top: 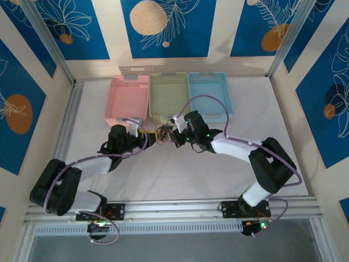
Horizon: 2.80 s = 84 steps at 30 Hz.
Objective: Untangle the cables
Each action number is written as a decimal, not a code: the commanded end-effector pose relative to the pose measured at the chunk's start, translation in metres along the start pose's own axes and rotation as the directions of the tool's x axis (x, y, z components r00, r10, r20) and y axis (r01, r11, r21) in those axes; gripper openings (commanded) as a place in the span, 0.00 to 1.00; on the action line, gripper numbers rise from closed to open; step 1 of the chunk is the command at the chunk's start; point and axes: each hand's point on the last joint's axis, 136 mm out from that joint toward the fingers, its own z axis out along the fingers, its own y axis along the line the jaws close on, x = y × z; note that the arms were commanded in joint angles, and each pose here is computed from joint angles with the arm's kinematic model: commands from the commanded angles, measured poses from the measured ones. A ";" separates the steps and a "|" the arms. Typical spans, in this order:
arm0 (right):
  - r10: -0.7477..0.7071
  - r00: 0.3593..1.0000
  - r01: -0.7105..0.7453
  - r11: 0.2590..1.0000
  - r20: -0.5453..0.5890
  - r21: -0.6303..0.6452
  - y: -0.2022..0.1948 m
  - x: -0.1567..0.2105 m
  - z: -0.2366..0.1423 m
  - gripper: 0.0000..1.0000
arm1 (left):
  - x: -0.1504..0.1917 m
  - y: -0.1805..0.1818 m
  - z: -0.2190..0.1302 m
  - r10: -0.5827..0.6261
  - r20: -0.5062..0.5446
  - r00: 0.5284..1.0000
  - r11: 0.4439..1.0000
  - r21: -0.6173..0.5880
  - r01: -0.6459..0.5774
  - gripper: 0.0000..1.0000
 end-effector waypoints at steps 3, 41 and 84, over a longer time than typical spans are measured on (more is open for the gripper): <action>-0.019 0.998 0.019 1.000 0.067 -0.005 0.008 -0.017 -0.010 0.00 | -0.009 -0.012 0.006 0.036 0.010 0.999 0.998 0.042 -0.036 0.17; 0.142 0.990 -0.142 0.990 -0.010 -0.021 -0.012 -0.026 0.015 0.32 | -0.012 -0.011 -0.006 0.055 0.053 0.997 0.998 0.014 -0.056 0.00; 0.093 0.993 -0.092 0.995 -0.071 0.027 -0.005 -0.017 0.022 0.03 | -0.008 0.001 -0.003 0.031 0.029 0.999 0.998 -0.055 -0.030 0.00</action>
